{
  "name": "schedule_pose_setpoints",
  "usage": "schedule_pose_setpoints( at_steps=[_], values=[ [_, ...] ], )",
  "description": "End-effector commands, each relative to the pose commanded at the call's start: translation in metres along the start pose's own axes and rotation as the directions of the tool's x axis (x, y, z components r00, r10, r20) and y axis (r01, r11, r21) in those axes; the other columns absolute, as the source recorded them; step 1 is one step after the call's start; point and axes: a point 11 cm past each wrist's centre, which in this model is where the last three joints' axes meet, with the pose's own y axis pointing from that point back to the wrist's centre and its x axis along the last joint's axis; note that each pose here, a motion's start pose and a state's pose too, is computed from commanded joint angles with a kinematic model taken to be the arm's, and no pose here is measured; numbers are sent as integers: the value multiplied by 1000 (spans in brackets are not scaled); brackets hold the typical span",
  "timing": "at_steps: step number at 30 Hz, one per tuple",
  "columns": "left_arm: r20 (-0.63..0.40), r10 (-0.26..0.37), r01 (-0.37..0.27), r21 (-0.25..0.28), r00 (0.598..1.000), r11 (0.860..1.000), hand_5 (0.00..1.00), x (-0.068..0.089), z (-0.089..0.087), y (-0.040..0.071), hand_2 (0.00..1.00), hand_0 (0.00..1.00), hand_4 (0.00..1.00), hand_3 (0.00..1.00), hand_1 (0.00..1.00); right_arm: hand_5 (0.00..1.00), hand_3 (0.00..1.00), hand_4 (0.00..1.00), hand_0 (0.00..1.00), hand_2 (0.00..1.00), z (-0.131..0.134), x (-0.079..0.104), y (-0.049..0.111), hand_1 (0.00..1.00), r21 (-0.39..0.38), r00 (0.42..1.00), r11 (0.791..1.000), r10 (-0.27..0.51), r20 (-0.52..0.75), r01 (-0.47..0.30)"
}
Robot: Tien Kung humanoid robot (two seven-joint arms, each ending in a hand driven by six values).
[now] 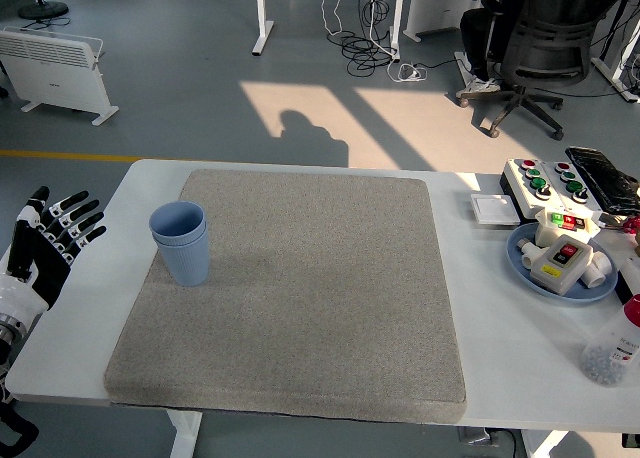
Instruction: Push cup pick cup insert cup
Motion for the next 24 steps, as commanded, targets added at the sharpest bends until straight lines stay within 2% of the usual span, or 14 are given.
schedule_pose_setpoints(
  at_steps=[4,7,11,24],
  values=[
    [-33,-23,24,31,999,999,998,-4,-18,13,816,817,693,746,832,409,550,105,688,628,2,0,0,607,-4,1000,1000,1,-1,-1],
    [-57,-11,13,38,998,999,998,-1,-25,22,816,817,693,746,832,409,550,105,688,628,4,1,-1,607,-8,1000,1000,2,-1,-2],
    [-64,2,0,38,998,999,998,2,-27,25,815,819,683,757,833,411,550,105,688,629,6,1,-1,606,-11,1000,1000,3,-3,-3],
    [-64,14,-10,51,998,999,998,3,-33,27,825,825,681,764,838,414,549,104,688,629,7,2,-1,605,-13,1000,1000,3,-3,-3]
  ],
)
